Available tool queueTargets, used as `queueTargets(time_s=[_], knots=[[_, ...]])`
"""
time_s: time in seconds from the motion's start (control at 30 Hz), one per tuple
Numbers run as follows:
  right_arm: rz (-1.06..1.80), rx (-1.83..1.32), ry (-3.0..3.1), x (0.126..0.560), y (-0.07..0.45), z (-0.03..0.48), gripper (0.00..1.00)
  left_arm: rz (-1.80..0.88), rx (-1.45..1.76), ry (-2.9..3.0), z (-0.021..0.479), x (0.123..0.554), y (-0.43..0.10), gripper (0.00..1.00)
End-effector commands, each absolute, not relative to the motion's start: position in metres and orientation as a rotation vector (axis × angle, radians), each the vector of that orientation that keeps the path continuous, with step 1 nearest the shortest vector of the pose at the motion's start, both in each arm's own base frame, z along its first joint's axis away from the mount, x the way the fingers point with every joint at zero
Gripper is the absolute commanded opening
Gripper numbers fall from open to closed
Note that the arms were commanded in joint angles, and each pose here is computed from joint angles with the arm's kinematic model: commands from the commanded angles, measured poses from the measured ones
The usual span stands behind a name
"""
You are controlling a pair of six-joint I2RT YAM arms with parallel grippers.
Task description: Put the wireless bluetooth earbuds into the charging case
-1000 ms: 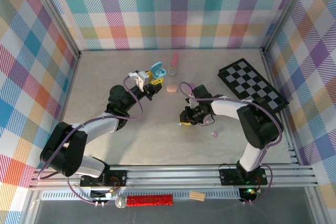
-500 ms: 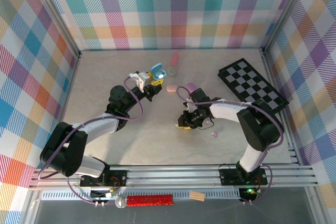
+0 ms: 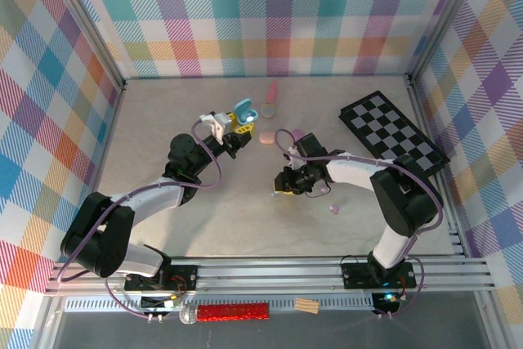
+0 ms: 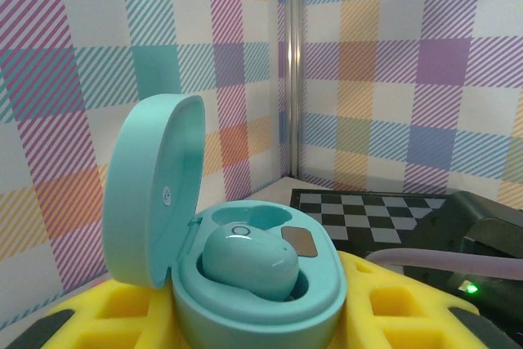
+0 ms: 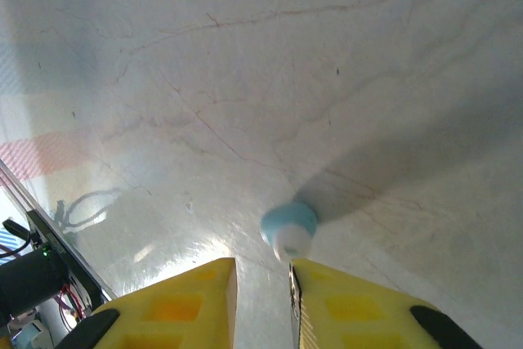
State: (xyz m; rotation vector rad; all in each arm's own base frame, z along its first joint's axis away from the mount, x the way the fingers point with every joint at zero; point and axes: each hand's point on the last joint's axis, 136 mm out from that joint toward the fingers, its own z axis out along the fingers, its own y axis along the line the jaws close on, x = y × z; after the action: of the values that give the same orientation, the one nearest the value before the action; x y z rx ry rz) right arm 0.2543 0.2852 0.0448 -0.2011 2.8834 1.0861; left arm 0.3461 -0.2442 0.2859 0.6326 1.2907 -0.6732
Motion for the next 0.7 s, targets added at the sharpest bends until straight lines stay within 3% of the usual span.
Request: queueTargets(time_s=[0.0,0.67], knots=[[1.087,-0.237,2.893,0.256,0.292,0.046,0.25,-0.664,0.629,1.256,0.296,0.34,-0.239,0.36],[0.962,-0.222,2.991,0.238,0.275,0.025,0.23,-0.653,0.63,1.265,0.295,0.338,-0.237,0.36]])
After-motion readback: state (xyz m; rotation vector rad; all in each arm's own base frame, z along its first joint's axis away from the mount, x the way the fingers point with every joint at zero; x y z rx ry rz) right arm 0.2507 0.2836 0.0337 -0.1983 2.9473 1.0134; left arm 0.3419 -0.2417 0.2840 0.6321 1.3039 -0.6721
